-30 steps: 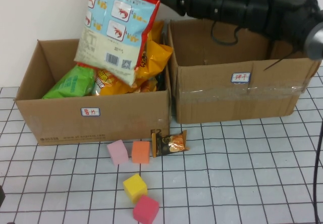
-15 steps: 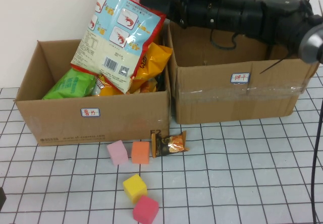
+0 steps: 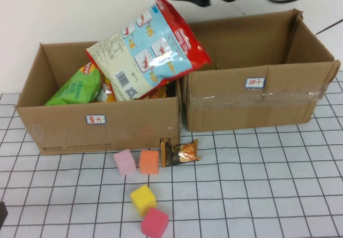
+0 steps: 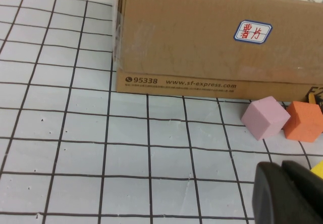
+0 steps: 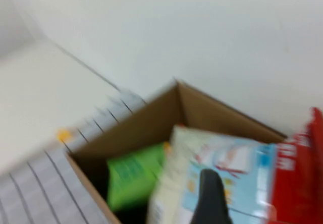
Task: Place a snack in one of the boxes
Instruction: Place the potato chip in the potato chip box
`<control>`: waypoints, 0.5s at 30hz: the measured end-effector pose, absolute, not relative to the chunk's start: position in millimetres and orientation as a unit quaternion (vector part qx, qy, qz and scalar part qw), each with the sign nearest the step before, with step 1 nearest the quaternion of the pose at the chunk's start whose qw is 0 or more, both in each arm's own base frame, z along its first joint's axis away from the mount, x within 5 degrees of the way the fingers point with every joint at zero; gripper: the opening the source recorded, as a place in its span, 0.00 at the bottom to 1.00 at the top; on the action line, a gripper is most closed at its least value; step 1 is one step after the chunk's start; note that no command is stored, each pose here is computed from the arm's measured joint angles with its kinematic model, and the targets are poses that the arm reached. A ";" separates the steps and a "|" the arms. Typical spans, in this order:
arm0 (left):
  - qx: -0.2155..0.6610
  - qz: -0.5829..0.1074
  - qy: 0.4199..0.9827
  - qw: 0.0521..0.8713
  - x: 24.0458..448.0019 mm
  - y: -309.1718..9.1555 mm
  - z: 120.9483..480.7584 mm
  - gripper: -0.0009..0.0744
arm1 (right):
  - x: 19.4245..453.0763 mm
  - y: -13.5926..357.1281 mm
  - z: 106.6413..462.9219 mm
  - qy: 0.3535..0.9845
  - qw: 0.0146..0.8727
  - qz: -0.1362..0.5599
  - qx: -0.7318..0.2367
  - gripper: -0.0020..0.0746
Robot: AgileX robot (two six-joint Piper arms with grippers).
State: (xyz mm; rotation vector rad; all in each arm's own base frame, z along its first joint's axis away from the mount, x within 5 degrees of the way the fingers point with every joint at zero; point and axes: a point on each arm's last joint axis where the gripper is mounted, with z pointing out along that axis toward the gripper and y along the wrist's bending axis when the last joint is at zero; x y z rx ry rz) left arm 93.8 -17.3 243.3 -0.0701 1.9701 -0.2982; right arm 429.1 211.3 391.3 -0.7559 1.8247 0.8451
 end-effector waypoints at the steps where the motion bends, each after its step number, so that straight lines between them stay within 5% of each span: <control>1: -0.030 -0.126 0.830 0.543 93.8 -17.3 243.3 0.01 | 424.7 208.0 396.2 0.751 0.476 0.327 -0.320 0.64; 5: -0.034 -0.131 0.829 0.542 93.7 -17.7 243.4 0.01 | 407.8 194.3 408.1 0.776 0.451 0.251 -0.361 0.58; 12: -0.036 -0.133 0.829 0.542 93.7 -17.8 243.4 0.01 | 382.4 177.4 405.3 0.819 0.352 0.187 -0.413 0.17; 15: -0.036 -0.133 0.829 0.542 93.7 -17.8 243.4 0.01 | 384.3 175.9 381.9 0.841 0.307 0.180 -0.408 0.07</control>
